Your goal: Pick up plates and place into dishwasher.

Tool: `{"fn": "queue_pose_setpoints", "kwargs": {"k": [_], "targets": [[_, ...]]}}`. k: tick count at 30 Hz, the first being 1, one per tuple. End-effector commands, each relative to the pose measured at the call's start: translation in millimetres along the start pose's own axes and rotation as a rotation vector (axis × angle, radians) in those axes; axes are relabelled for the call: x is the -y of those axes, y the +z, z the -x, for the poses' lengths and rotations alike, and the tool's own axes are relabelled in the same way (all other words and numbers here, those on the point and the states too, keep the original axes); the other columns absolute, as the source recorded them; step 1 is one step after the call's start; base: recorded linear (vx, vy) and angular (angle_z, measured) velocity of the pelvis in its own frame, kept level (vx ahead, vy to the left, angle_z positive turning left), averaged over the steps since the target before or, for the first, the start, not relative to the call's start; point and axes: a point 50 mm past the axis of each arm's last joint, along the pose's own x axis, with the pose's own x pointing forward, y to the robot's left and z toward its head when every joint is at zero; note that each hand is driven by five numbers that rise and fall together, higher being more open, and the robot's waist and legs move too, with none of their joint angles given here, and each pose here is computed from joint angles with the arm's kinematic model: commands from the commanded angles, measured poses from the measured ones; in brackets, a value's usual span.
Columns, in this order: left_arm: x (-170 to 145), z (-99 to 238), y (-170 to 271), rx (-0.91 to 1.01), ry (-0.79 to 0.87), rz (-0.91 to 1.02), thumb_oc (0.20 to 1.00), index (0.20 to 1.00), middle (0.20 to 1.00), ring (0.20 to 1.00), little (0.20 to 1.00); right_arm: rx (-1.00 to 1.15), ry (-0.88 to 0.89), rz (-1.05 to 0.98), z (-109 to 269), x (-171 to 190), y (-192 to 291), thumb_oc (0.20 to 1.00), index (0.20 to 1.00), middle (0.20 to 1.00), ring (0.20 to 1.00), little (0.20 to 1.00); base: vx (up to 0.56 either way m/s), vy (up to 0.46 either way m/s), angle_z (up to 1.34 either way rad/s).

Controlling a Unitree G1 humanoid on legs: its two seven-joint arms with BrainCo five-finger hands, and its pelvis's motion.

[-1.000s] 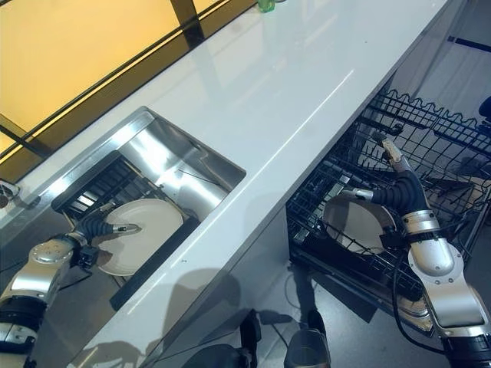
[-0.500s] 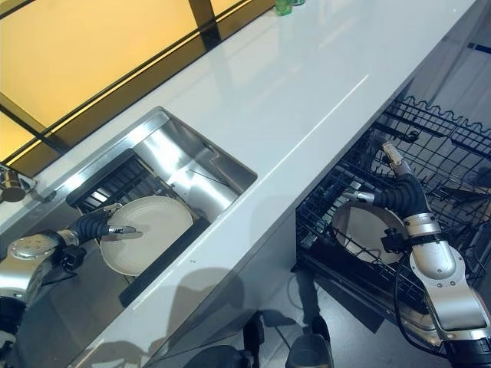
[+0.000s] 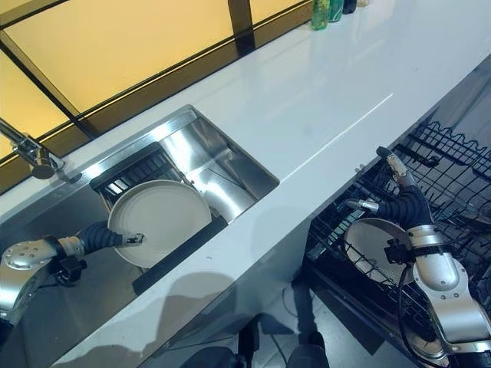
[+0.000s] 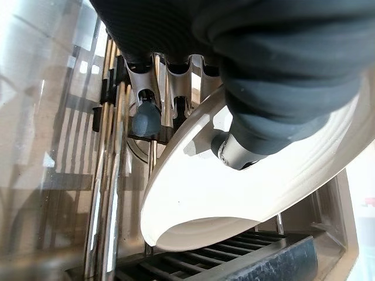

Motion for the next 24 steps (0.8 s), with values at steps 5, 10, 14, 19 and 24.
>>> {"fn": "queue_pose_setpoints", "kwargs": {"k": [5, 10, 14, 19, 24], "targets": [[34, 1, 2, 0.040, -0.246, 0.002, 0.200, 0.200, 0.200, 0.200, 0.200, 0.126, -0.020, -0.018, 0, 2, 21, 1.000, 1.000, 1.000, 1.000, 1.000, 0.00, 0.000, 0.00], [28, 2, 1, 0.075, -0.153, 0.047, 0.200, 0.200, 0.200, 0.200, 0.200, 0.122, -0.026, -0.025, 3, 1, 19, 1.000, 1.000, 1.000, 1.000, 1.000, 0.00, 0.000, 0.00], [19, 5, 1, 0.143, -0.010, 0.096, 0.200, 0.200, 0.200, 0.200, 0.200, 0.126, -0.060, -0.026, 5, 1, 18, 1.000, 1.000, 1.000, 1.000, 1.000, -0.02, -0.007, 0.00], [8, 16, 11, 0.272, 0.163, 0.080, 0.200, 0.200, 0.200, 0.200, 0.200, 0.136, -0.145, -0.022, 7, 6, 19, 1.000, 1.000, 1.000, 1.000, 1.000, -0.07, -0.031, -0.01], [-5, 32, 29, 0.389, 0.333, 0.019, 0.200, 0.200, 0.200, 0.200, 0.200, 0.139, -0.245, -0.038, 8, 14, 20, 1.000, 1.000, 1.000, 1.000, 1.000, -0.09, -0.062, -0.02]]}}
